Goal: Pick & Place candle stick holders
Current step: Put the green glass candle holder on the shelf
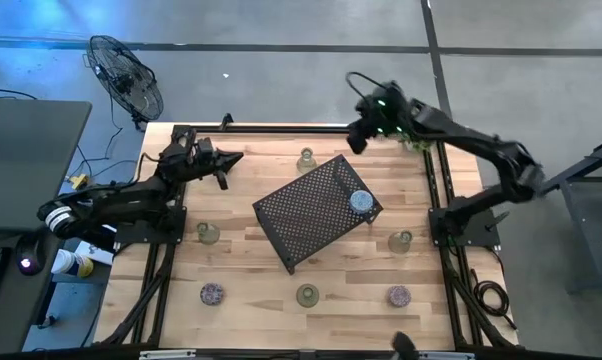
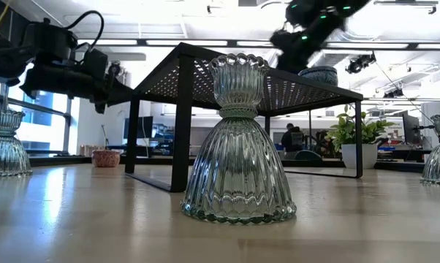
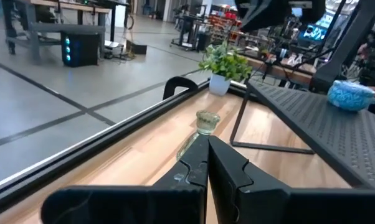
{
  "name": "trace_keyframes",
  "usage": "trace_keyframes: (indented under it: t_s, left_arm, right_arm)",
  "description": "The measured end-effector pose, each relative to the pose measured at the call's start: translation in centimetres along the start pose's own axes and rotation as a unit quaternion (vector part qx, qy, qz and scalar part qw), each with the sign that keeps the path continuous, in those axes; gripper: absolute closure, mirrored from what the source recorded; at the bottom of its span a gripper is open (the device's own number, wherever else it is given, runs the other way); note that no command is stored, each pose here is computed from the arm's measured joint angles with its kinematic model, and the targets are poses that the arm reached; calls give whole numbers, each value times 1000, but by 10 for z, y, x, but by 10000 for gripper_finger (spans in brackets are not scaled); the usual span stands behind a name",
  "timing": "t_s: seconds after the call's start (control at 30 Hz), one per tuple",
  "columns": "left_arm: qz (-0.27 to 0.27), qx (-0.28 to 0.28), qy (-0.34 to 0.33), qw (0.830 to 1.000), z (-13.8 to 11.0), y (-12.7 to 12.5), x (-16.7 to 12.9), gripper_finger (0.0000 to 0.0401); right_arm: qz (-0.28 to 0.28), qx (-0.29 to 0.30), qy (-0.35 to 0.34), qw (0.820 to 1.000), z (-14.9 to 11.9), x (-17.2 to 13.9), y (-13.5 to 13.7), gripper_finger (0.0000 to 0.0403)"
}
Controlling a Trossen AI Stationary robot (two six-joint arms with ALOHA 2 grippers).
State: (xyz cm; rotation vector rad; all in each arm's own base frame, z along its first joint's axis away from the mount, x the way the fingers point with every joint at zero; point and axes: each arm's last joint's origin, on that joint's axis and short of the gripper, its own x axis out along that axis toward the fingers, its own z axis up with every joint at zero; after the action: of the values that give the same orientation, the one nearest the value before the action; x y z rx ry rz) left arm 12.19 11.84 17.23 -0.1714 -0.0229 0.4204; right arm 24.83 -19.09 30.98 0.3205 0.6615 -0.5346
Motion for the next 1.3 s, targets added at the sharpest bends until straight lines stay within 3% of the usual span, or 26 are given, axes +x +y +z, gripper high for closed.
trace_keyframes:
  t_s: [0.23,0.6,0.8,1.1,1.3]
  left_arm:
    - [-5,12,10,1000,-2,0,0,401]
    - [-3,6,29,1000,-6,0,0,401]
    - [-2,5,33,999,-7,0,0,401]
    - [-6,4,35,999,-7,0,0,401]
    - [-6,3,36,999,-7,0,0,401]
  right_arm:
    - [0,-16,87,996,38,41,21,368]
    - [-7,-32,188,982,49,114,64,185]
    - [0,-24,208,978,44,138,77,119]
    - [-54,-42,215,974,33,163,77,100]
    - [-42,-39,201,978,35,164,78,100]
